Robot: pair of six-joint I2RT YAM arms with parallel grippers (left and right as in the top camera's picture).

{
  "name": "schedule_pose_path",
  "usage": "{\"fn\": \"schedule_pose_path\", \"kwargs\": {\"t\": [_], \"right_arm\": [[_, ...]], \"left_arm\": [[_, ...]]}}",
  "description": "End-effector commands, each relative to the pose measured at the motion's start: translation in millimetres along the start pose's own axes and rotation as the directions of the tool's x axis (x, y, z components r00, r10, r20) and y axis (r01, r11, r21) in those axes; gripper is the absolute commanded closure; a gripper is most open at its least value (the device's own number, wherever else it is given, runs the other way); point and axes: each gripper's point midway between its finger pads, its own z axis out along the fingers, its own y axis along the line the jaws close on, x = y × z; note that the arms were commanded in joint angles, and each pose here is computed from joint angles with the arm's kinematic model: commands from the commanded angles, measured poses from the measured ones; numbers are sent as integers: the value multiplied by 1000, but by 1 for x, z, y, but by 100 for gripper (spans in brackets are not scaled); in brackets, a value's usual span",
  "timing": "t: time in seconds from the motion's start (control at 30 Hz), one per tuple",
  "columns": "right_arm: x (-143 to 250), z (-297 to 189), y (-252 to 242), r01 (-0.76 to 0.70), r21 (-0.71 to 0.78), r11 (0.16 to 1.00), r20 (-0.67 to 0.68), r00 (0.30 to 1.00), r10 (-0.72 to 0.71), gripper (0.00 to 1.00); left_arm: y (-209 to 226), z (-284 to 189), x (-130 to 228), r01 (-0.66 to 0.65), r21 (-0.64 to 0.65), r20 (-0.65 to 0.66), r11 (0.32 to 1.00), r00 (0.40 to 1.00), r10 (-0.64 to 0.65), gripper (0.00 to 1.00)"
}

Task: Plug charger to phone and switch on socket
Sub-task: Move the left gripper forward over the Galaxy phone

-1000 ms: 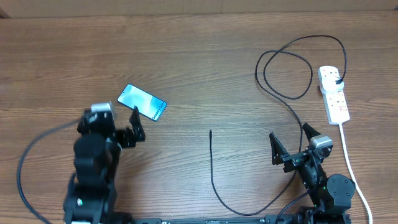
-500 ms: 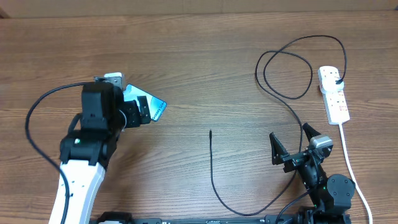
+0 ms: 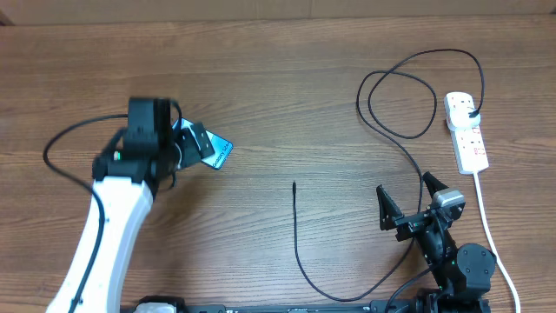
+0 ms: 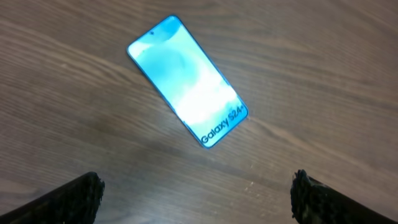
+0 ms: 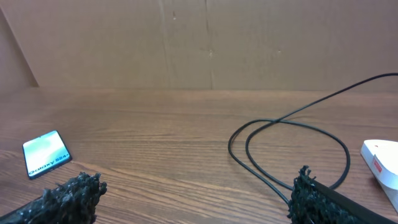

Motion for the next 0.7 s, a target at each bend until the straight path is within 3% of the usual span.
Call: {"fn": "schedule_pose_path", "kwargs": {"t": [0.0, 0.27, 0.67], "right_arm": [[-2, -1, 1, 5, 0, 1000, 12, 1000, -5, 0], [-2, -1, 1, 5, 0, 1000, 12, 1000, -5, 0], [-2, -1, 1, 5, 0, 1000, 12, 1000, -5, 0]], "left_arm": [[-9, -8, -36, 135, -38, 32, 990, 990, -134, 0], [-18, -2, -52, 290, -142, -66, 946, 951, -301, 0], [-28, 8, -47, 294, -128, -136, 947, 941, -310, 0]]}}
